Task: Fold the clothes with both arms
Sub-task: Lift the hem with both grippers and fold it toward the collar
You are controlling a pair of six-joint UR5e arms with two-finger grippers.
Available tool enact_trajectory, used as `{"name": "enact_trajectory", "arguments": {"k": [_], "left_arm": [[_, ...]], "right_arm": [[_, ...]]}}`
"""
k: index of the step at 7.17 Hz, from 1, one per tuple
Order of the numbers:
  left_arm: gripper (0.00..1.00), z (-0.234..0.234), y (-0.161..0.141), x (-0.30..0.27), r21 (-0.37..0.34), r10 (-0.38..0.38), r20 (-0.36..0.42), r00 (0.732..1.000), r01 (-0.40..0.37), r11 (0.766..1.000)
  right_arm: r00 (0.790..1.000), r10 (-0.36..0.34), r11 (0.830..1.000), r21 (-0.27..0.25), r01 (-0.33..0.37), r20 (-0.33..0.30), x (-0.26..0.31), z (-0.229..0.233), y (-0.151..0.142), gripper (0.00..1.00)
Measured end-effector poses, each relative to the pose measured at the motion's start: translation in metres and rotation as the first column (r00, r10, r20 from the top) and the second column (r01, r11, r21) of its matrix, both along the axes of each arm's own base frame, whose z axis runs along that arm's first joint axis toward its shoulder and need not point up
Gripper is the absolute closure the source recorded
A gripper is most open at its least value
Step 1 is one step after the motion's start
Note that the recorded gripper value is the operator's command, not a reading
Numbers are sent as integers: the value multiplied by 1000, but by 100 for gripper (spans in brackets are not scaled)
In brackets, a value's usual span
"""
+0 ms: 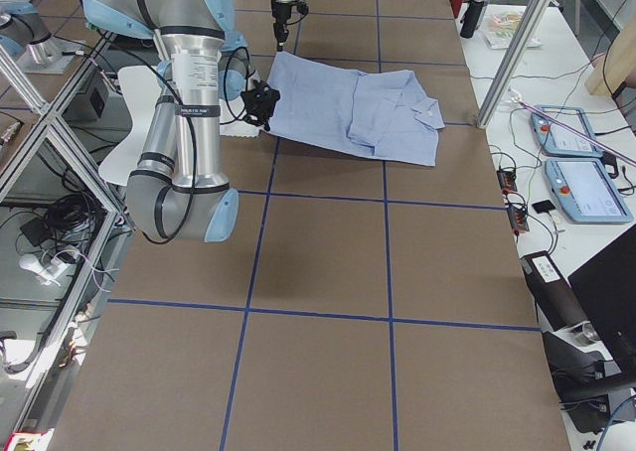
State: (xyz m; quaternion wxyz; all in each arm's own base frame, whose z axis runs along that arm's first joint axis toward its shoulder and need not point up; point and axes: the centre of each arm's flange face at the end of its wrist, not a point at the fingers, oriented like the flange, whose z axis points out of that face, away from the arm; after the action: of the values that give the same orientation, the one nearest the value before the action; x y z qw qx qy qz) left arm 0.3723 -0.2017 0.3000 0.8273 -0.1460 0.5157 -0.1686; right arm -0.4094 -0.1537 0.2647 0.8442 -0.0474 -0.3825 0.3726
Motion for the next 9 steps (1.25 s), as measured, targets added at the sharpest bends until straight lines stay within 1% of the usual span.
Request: {"name": "enact_trajectory", "arguments": {"k": [1,2,3,4,5,7,8,9], "left_arm": [[100,-4,-9,-7,16,-16,-3,1000,16,1000],[100,-4,-27,-13,67,-37,5,999,37,997],[100,-3,-53,-16,128,-65,15,998,63,990],[100,-1,-86,-12,164,-106,22,994,101,981],[100,-4,-129,-11,177,-150,18,989,144,974],[100,-13,-221,-21,179,-219,12,976,214,960],[100,-13,-263,-31,179,-260,21,965,252,951],[100,-11,-298,-41,179,-300,34,953,289,940]], "right_arm": [[1000,13,1000,2,-13,14,-2,-8,-5,100],[998,59,998,6,-59,30,-9,-19,-28,100],[993,110,994,18,-110,35,-16,-28,-60,100],[989,144,989,35,-145,28,-21,-35,-98,100],[986,164,985,47,-165,10,-19,-38,-139,100],[976,214,976,59,-211,-41,-2,-35,-226,100],[964,256,966,54,-253,-69,7,-32,-268,100],[948,306,952,50,-303,-84,18,-31,-303,100]]}}
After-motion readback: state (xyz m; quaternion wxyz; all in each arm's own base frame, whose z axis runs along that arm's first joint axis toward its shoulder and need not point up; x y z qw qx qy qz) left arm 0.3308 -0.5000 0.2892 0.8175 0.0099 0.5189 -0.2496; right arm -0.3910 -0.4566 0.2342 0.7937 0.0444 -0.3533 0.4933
